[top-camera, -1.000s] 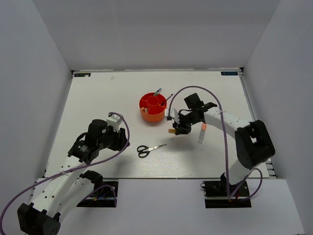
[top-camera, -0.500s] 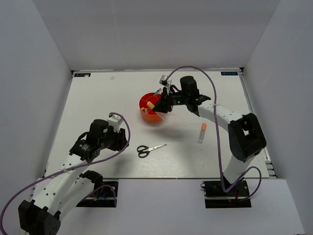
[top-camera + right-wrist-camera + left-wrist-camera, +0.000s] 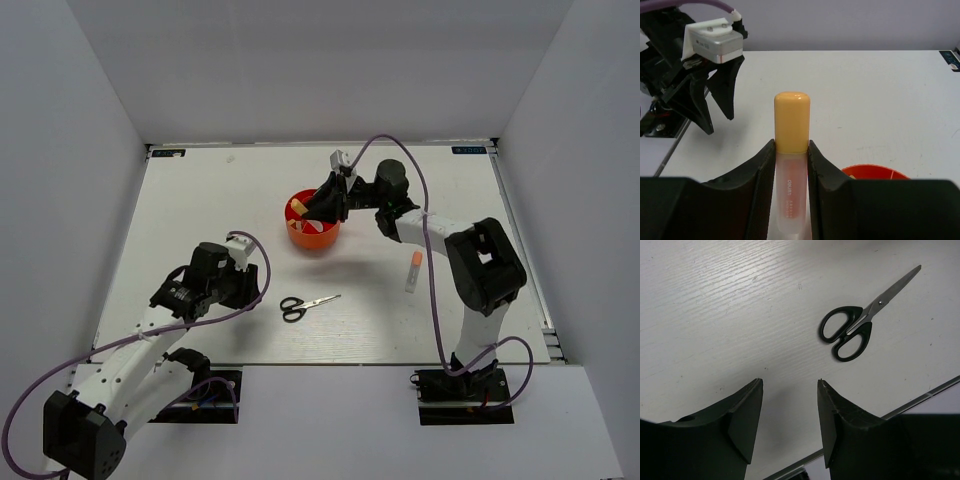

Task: Sort the stationery into containers
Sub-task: Place the pen in the storage box.

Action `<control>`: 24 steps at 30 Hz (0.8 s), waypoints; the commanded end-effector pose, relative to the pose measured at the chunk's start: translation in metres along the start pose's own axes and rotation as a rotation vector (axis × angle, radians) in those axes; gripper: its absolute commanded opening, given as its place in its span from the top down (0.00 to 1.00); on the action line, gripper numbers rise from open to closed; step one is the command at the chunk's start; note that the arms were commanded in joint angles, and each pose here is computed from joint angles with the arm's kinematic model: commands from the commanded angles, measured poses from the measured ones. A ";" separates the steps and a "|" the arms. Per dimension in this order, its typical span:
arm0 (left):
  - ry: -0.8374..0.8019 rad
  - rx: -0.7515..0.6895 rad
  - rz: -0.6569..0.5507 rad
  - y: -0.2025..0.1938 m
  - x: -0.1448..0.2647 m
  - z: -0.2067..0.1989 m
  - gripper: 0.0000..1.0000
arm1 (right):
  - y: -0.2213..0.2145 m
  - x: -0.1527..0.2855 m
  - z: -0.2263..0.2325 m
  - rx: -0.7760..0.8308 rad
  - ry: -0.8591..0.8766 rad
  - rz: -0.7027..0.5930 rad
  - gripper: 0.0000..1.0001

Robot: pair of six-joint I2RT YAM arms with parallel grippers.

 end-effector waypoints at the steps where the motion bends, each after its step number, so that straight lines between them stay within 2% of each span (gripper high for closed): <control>1: 0.011 -0.002 0.008 -0.002 0.000 0.000 0.42 | 0.004 0.005 -0.005 0.180 0.092 -0.052 1.00; 24: 0.005 -0.003 0.022 -0.003 -0.002 0.000 0.42 | -0.034 0.011 -0.054 0.211 0.047 -0.037 1.00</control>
Point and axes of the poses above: each gripper's point midway between its finger pads, its own x axis back along the fingers, its own z axis along the line the jaws close on, y = z × x, the point moved 9 cm from there along x, back along the fingers, and after that the axes turned 6 degrees about -x, right-handed, at the moved point
